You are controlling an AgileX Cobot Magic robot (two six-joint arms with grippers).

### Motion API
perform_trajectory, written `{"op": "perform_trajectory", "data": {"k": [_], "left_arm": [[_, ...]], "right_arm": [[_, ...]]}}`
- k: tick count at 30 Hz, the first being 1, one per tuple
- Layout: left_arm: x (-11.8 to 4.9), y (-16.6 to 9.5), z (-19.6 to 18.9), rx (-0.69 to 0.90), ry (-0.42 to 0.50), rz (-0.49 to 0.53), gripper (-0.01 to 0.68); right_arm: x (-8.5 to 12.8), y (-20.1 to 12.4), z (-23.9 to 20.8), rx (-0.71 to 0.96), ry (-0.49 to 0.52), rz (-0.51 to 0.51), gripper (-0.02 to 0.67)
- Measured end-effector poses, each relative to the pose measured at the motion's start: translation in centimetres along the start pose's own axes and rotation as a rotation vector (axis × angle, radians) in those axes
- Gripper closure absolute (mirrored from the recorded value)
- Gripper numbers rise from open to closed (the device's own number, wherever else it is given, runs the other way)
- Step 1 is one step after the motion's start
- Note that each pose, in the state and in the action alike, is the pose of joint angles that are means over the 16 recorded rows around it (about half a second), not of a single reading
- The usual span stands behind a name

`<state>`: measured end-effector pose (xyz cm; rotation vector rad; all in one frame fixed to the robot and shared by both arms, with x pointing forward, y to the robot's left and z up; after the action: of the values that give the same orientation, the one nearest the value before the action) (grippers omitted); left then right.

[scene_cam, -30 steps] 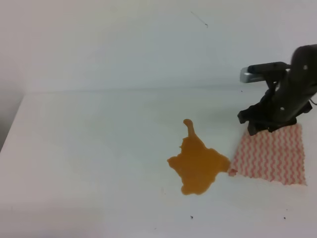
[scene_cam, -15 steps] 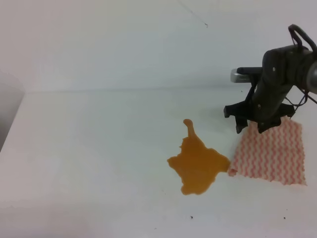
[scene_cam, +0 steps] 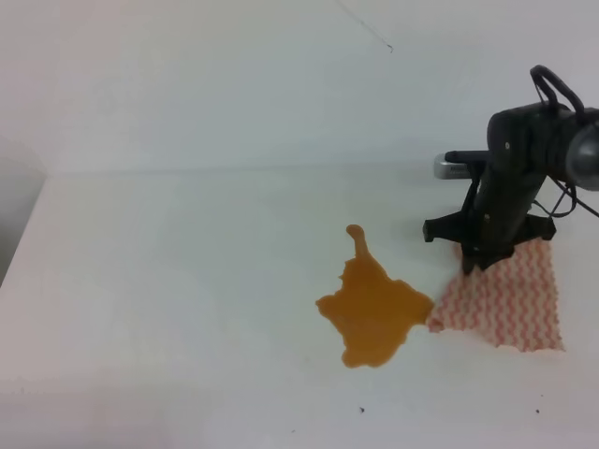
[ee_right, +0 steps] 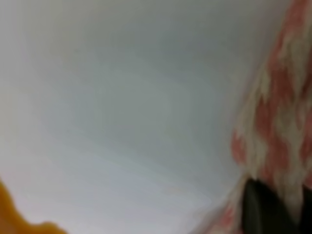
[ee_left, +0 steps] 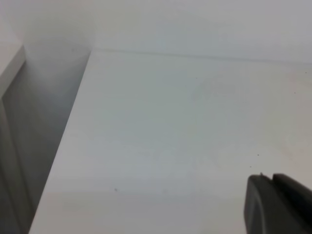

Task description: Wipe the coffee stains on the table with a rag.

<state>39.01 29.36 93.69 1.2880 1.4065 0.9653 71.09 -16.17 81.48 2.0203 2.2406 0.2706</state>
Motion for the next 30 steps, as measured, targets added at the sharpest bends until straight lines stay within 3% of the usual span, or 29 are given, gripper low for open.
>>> {"op": "perform_trajectory", "data": {"k": [4, 8, 16, 22, 30], "left_arm": [[0.0, 0.1, 0.0, -0.003, 0.000, 0.000, 0.675], [0.0, 0.1, 0.0, -0.003, 0.000, 0.000, 0.675], [0.0, 0.1, 0.0, -0.005, -0.001, 0.000, 0.675], [0.0, 0.1, 0.0, -0.003, 0.000, 0.000, 0.675], [0.0, 0.1, 0.0, -0.002, 0.000, 0.000, 0.675]], "right_arm": [[1.4, -0.3, 0.1, 0.015, 0.064, -0.024, 0.573], [3.2, -0.6, 0.2, 0.029, 0.150, -0.053, 0.621], [8.1, -1.8, 0.8, 0.053, 0.284, -0.126, 0.630], [11.4, -2.7, 1.3, 0.055, 0.330, -0.170, 0.631], [13.6, -2.7, 1.0, 0.039, 0.342, -0.205, 0.632]]}}
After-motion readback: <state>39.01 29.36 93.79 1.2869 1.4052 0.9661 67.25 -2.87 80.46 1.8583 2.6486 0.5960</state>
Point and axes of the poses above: a point on each arm's last joint axis where the gripper is mounted, z pointing out along that axis toward the gripper, x along the wrist's bending axis when the last joint is at zero, y = z × x, the point moved 10 cm from there along z, pointing out along that axis toward the gripper, and after that the axes turned 4 degrees about -z, right-handed, at the moved point
